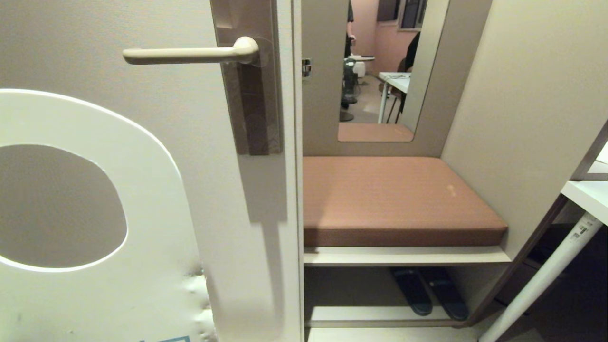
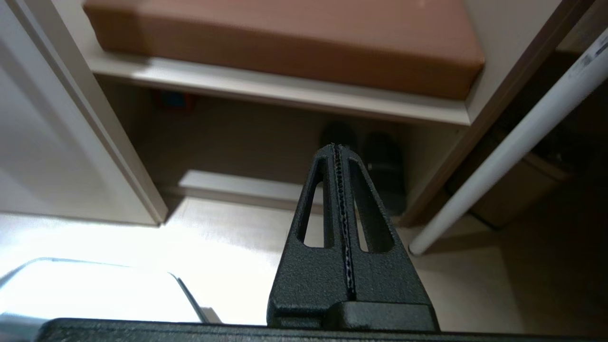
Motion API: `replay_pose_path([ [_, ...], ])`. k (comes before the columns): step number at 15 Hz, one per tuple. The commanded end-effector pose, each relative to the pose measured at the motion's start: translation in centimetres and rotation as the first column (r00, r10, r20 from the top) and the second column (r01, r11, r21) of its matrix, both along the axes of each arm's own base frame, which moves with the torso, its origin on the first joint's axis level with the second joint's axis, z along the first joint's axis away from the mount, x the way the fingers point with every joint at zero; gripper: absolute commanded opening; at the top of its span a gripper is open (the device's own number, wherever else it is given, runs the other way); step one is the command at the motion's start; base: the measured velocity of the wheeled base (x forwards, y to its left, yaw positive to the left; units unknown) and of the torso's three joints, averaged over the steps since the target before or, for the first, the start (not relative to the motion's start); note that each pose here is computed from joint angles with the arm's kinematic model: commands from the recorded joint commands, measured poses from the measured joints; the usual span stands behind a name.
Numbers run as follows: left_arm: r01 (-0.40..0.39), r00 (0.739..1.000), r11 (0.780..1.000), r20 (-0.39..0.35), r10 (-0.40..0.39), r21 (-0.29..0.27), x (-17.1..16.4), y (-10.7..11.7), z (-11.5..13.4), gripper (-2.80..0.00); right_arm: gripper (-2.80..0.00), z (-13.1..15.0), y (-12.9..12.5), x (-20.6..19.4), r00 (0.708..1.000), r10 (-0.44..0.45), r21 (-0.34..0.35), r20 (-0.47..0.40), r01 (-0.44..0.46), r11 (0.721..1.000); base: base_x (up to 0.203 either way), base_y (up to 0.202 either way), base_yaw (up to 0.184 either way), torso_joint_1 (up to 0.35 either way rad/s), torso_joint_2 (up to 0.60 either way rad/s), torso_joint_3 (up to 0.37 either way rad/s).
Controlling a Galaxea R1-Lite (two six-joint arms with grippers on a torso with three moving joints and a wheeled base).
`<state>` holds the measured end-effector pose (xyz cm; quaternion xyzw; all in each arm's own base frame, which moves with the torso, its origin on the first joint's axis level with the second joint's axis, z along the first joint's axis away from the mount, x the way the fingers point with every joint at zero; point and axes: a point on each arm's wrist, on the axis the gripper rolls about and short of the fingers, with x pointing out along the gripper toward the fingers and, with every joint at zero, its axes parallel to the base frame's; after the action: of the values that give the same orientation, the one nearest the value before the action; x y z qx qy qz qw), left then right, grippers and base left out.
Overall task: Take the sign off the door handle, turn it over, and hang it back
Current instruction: Hang the sign back with the other side facing out
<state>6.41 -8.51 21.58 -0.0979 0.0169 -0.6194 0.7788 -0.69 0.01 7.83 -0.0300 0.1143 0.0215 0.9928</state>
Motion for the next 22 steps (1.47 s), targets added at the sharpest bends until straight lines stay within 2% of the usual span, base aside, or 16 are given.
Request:
replay_pose_path([
  [1, -0.001, 1.000, 1.000, -0.001, 0.001, -0.002, 0.0, 0.0, 0.0, -2.80, -2.80, -0.1, 0.0, -0.6, 0.997, -0.010, 0.004, 0.073, 0.010, 1.000, 0.000, 0.000, 0.000, 0.000, 0.00, 0.000],
  [6, -0.124, 0.992, 0.992, 0.004, 0.124, -0.030, 0.2, 0.2, 0.4, -2.80, -2.80, -0.3, 0.0, -1.6, 0.977, -0.023, 0.012, 0.210, 0.021, 1.000, 0.000, 0.000, 0.000, 0.000, 0.00, 0.000],
  [10, -0.161, 0.987, 0.985, 0.015, 0.163, -0.055, -0.3, 0.9, 0.6, -2.80, -2.80, -0.3, 0.0, -1.6, 0.976, -0.023, 0.012, 0.214, 0.021, 1.000, 0.000, 0.000, 0.000, 0.000, 0.00, 0.000],
  [13, -0.286, 0.958, 0.956, 0.018, 0.287, -0.060, 0.5, 1.6, 0.7, -2.80, -2.80, -0.3, 0.0, -1.6, 0.976, -0.025, 0.015, 0.214, 0.022, 1.000, 0.000, 0.000, 0.000, 0.000, 0.00, 0.000],
  [16, -0.452, 0.891, 0.890, 0.022, 0.454, -0.052, 1.8, 2.9, 0.7, -2.80, -2.80, -0.3, 0.0, -1.6, 0.976, -0.025, 0.015, 0.214, 0.022, 1.000, 0.000, 0.000, 0.000, 0.000, 0.00, 0.000],
  [19, -0.615, 0.787, 0.788, 0.059, 0.615, -0.008, 3.4, 4.2, 0.3, -2.80, -2.80, -0.3, 0.0, -1.6, 0.976, -0.025, 0.014, 0.214, 0.022, 1.000, 0.000, 0.000, 0.000, 0.000, 0.00, 0.000],
  [22, -0.723, 0.690, 0.690, 0.070, 0.720, 0.034, 5.4, 5.3, 0.3, -2.80, -2.80, -0.3, 0.0, -1.6, 0.976, -0.025, 0.014, 0.215, 0.022, 1.000, 0.000, 0.000, 0.000, 0.000, 0.00, 0.000],
])
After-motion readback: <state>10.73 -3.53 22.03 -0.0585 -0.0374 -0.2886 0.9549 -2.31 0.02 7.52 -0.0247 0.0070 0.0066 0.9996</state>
